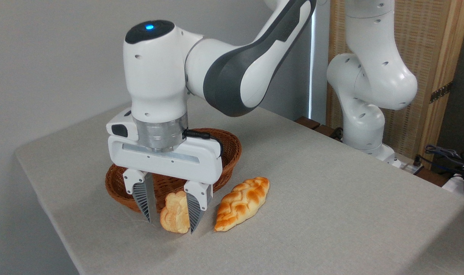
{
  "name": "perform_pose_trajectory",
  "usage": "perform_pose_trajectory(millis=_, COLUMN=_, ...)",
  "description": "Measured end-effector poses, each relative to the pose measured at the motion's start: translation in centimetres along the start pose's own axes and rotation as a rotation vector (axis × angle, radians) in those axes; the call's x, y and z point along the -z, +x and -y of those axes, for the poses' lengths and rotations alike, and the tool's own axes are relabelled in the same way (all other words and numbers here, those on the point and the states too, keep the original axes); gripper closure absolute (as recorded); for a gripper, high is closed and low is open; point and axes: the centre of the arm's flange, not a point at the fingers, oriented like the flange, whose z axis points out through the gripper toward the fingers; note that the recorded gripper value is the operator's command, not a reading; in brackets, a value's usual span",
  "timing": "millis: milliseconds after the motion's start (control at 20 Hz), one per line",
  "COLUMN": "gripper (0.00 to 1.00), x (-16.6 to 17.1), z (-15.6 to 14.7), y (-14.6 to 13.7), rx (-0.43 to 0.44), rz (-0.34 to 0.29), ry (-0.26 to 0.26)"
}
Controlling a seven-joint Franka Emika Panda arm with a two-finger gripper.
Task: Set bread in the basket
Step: 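Lower the gripper around the round roll and close the fingers on it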
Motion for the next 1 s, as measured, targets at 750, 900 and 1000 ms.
perform_pose_trajectory(millis=750, gripper=0.18, x=-3.3, z=-2.6, y=0.5, rx=-0.032, rz=0.029, ry=-0.026)
perform_pose_trajectory(millis=900, gripper=0.39, x=-3.3, z=-2.6, y=0.5, rx=-0.032, rz=0.029, ry=-0.025)
perform_pose_trajectory(millis=1000, gripper=0.45, x=-3.3, z=-2.5, y=0.4, rx=-0.031, rz=0.029, ry=-0.025)
